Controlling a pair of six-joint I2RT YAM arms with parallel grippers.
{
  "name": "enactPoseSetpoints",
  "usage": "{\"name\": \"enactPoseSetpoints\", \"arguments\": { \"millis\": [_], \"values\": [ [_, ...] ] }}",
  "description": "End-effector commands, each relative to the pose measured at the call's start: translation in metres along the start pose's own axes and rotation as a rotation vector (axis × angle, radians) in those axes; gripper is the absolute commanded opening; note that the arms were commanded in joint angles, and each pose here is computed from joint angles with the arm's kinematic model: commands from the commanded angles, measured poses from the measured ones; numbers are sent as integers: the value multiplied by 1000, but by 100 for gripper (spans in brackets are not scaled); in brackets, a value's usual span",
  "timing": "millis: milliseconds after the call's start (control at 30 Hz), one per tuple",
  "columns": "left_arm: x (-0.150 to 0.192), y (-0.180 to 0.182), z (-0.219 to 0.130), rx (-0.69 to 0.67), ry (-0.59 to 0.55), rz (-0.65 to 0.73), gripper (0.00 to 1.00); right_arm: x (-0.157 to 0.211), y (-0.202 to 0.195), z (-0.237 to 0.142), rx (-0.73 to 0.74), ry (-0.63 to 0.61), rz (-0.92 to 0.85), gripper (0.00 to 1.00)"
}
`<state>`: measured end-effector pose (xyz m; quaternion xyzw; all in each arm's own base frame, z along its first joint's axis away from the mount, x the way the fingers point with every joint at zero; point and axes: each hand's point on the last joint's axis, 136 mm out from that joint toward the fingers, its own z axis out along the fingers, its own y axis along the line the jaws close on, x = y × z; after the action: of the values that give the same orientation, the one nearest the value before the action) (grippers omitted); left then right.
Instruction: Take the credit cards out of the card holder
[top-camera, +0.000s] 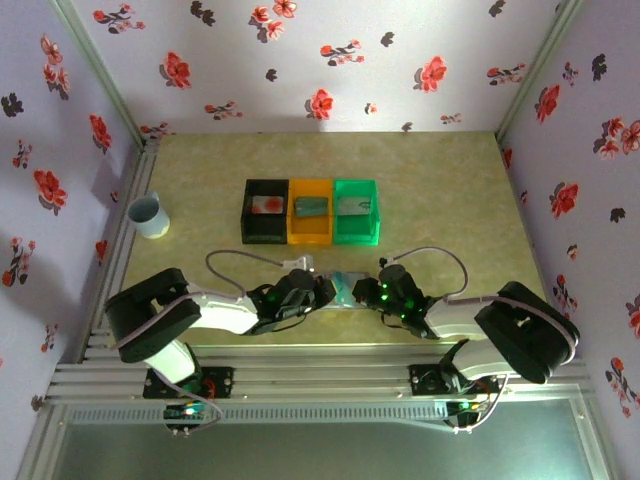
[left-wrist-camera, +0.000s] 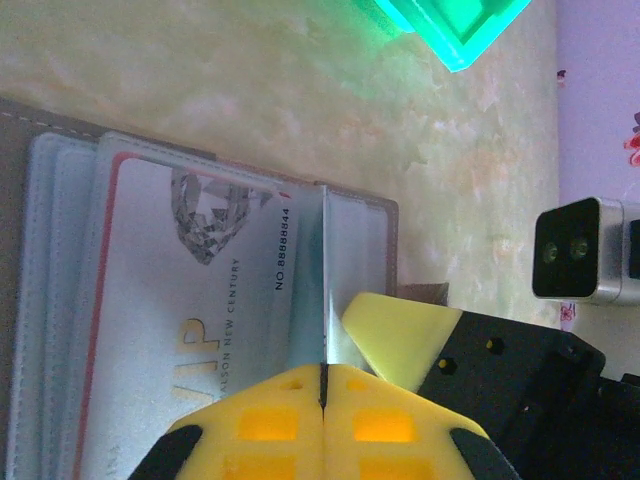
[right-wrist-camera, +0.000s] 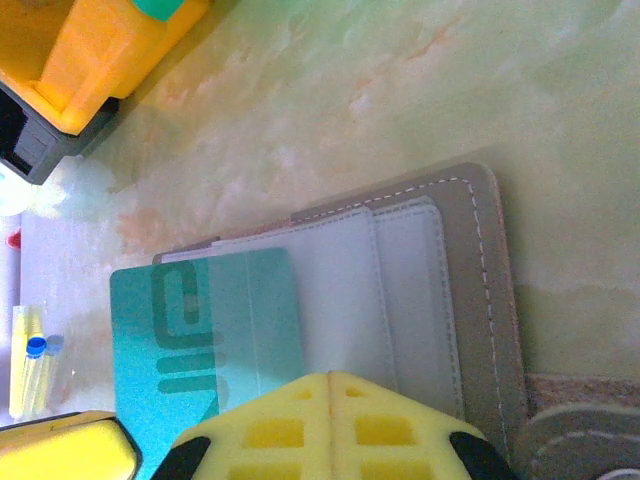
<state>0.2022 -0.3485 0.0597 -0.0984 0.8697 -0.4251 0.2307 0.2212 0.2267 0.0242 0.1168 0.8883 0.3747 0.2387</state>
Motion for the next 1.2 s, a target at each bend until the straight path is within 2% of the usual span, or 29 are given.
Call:
{"name": "enactPoseSetpoints", "arguments": {
  "millis": [0,400,633,867,1033,1167],
  "values": [
    [-8,-7,-7,36,-26,18,0,14,-23,-2,93,56,-14,0],
    [-19,-6,-27,3,-40,67,0,9,-14,-8,93,55,-51,0],
    [-30,-1,-52,-40,-53,130,0,7,9,-11,42,85,-108,1],
    [-36,2,-87,-82,-10,225,0,-8,36,-28,19,74,-204,21],
    [-29,5,-114,-105,96,313,0,-15,61,-49,-22,76,-308,37],
    [-19,5,-134,-104,189,369,0,-19,82,-67,-80,73,-394,44]
  ]
}}
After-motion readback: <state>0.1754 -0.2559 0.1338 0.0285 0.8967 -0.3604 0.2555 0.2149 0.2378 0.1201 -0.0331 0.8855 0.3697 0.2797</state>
